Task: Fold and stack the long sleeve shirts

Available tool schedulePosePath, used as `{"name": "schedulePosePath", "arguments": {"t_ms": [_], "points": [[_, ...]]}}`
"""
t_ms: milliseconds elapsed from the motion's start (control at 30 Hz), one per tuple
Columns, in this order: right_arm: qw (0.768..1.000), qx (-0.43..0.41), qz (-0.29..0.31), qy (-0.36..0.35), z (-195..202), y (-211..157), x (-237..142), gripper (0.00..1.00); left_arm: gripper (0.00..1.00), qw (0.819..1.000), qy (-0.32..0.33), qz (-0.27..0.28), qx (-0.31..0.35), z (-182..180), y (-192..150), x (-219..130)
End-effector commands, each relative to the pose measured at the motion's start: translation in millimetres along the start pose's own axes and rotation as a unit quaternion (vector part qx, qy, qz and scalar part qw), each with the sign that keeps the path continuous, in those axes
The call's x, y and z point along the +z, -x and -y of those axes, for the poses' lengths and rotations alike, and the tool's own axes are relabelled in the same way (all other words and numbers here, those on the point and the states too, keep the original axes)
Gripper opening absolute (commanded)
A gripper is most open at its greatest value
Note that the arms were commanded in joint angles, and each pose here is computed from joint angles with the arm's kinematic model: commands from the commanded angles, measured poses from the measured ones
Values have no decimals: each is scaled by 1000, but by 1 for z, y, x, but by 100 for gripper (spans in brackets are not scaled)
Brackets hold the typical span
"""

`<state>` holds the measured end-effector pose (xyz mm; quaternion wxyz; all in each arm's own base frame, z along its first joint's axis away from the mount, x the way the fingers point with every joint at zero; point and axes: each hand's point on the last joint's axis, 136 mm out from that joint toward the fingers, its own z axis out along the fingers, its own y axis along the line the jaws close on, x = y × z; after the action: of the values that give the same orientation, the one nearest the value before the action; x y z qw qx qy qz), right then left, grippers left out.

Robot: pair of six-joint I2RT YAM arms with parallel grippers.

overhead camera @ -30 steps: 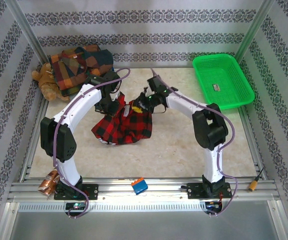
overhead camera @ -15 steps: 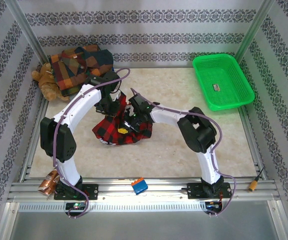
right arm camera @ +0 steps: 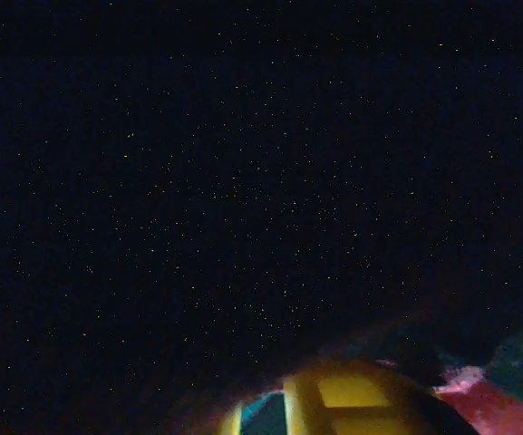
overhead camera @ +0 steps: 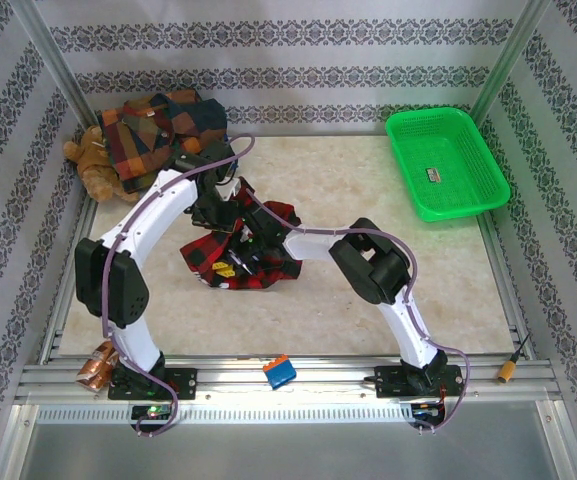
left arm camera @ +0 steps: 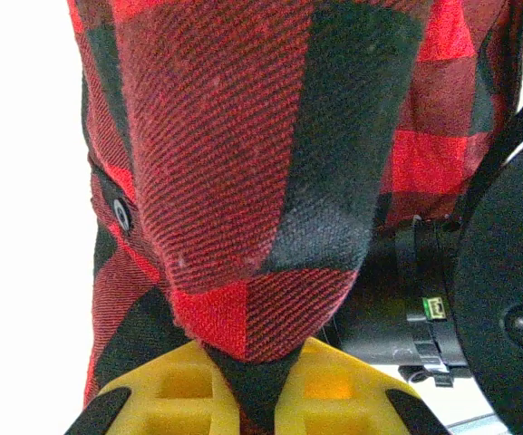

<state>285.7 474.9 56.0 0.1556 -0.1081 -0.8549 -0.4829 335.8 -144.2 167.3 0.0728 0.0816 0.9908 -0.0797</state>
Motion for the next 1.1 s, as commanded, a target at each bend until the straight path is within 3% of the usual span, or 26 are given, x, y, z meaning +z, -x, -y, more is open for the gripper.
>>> {"name": "schedulePosePath", "arguments": {"t_ms": [0, 333, 567, 733, 967, 1067], "points": [[1000, 7, 4, 20, -1, 2, -19, 29, 0, 1000, -17, 13, -11, 2, -3, -8], [1000, 10, 21, -19, 41, -13, -99, 46, 0, 1000, 13, 4, -7, -9, -7, -4], [999, -25, 23, -43, 40, -26, -141, 53, 0, 1000, 24, -2, -17, -10, -8, 1], [993, -20, 76, -90, 71, -8, -186, 51, 0, 999, 20, 1, -32, -7, -5, -1], [952, -75, 108, -275, 130, 14, -238, 41, 0, 999, 6, 8, -50, 7, 1, -3], [956, -73, 101, -267, 146, 21, -231, 34, 0, 999, 6, 7, -50, 12, 1, -1]]}}
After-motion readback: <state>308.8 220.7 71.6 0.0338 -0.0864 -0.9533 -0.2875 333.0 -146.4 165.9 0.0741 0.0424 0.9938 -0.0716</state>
